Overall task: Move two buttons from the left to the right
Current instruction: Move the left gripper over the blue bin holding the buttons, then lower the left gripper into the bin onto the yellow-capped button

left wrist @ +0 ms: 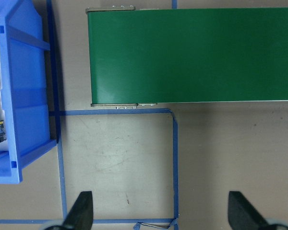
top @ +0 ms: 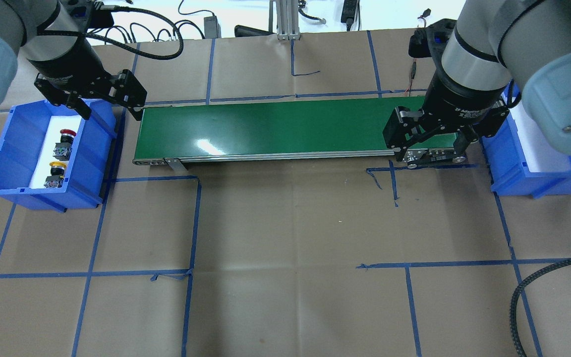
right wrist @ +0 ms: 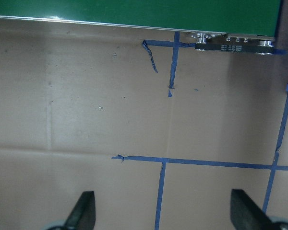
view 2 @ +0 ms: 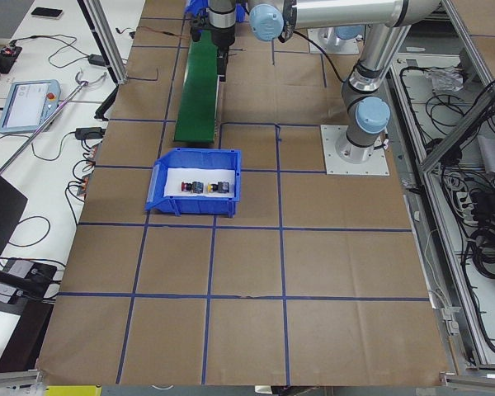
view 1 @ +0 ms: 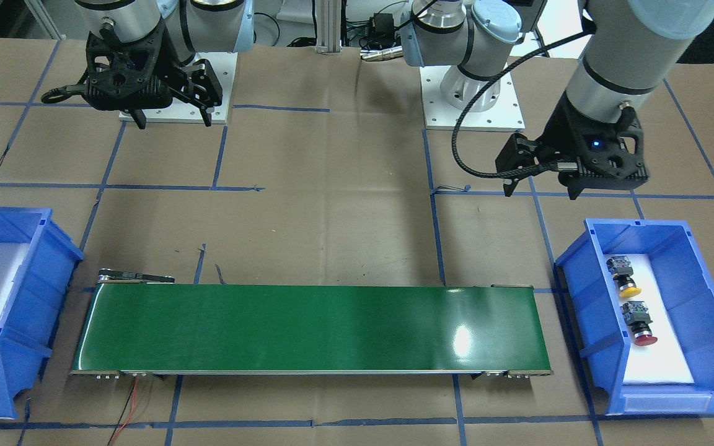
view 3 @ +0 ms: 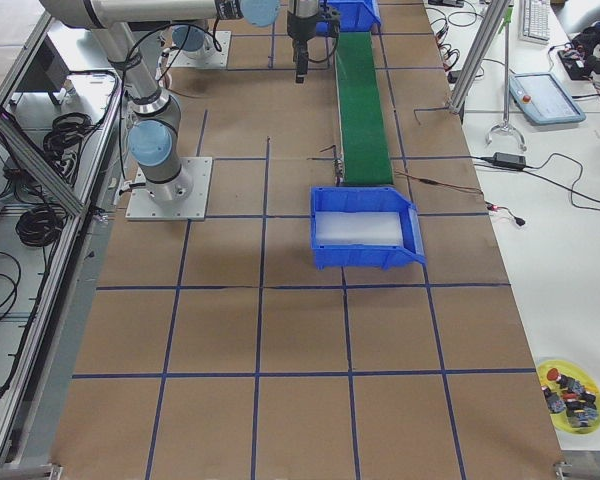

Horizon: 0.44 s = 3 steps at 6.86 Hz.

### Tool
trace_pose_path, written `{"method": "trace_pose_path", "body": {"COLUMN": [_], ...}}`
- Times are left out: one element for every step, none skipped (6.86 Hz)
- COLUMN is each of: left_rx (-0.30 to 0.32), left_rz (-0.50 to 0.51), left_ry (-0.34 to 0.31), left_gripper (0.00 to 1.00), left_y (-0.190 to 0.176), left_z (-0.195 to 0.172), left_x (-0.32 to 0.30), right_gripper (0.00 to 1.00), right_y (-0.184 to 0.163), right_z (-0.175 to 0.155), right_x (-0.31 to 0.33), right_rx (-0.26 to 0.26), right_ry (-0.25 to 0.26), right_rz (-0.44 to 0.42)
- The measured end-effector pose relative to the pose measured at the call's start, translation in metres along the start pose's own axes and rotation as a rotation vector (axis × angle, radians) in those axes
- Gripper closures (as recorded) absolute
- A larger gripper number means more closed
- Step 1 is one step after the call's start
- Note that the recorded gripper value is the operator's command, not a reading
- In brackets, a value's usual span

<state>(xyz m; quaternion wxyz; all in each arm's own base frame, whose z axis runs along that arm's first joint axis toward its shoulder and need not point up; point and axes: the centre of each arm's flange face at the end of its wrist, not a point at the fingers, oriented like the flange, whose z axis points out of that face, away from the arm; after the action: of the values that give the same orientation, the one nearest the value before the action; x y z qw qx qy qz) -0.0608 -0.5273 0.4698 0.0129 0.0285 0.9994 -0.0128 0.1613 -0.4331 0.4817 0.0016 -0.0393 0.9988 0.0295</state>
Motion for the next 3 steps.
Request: {"method": "trace_pose_path", "body": {"left_rx": [0.001, -0.006, -0.02], "left_rz": [-0.004, -0.006, -0.013], "left_ry": [0.0, 0.002, 0.009], "left_gripper": [0.0, 0.0, 0.0], "left_y": [-0.004, -0.005, -0.004], "left_z": [0.001, 0.006, 0.016], "left_x": [-0.041, -0.089, -0.137], "right_gripper": [0.0, 0.0, 0.0], "right_y": [0.0, 0.0, 0.0], "right_z": [0.0, 0.0, 0.0], "right_x": [0.0, 0.0, 0.0], "right_rx": [0.0, 0.0, -0.001], "right_ry": [0.0, 0.0, 0.0], "right_rz": [-0.001, -0.001, -0.002]}}
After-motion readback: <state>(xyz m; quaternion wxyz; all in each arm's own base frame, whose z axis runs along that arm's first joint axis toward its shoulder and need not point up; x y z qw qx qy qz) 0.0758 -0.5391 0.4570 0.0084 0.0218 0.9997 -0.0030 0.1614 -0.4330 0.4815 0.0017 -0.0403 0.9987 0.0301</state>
